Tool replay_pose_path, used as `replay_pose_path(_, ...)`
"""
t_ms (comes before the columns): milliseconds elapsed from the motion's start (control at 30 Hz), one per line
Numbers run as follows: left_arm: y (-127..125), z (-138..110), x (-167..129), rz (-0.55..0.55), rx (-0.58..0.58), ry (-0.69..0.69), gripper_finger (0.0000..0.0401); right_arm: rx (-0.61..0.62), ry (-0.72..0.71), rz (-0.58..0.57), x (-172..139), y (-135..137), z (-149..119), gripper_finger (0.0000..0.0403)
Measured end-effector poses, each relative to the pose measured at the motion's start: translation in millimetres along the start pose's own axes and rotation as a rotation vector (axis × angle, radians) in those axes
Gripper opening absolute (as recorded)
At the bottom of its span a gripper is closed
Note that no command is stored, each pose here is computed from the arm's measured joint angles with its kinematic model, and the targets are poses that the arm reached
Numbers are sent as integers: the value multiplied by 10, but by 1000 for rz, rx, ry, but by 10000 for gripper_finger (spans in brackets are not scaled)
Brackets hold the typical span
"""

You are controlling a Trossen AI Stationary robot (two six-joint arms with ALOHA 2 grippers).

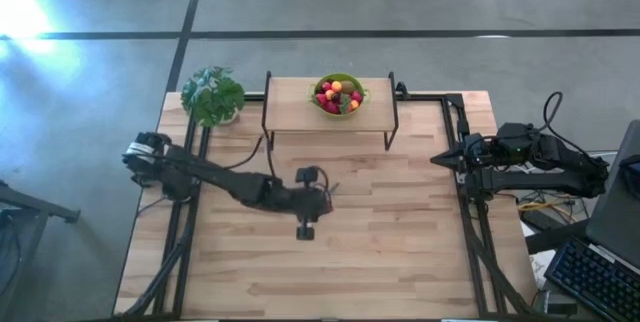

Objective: Pick & Place Fruit
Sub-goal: Put the raspberry into the strainer bowl

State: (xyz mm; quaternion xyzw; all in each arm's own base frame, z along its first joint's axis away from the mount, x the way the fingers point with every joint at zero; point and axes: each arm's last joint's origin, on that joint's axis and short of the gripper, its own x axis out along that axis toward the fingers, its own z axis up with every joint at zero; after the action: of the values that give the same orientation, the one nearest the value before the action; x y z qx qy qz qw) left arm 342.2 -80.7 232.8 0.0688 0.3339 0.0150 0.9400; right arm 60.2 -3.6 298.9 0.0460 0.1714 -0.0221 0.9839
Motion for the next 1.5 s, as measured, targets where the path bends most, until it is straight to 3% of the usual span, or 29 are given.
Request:
replay_pose_path(300,562,662,-216,133,5,-117,99,0,0,0,0,0,-1,8)
replay_pose_path(533,1161,1016,-401,264,-101,-219,99,0,0,0,0,0,-1,8)
replay_pose_path(800,1755,1018,-498,400,-198,-235,99,0,0,0,0,0,-1,8)
replay_pose_path(1033,2094,955,-553,507,-273,-255,99,0,0,0,0,0,-1,8)
replay_pose_path(1267,2215,887,-498,568,-310,-251,99,0,0,0,0,0,-1,8)
replay_pose_path(1500,2258,862,-278,578,-250,-230,99,0,0,0,0,0,-1,8)
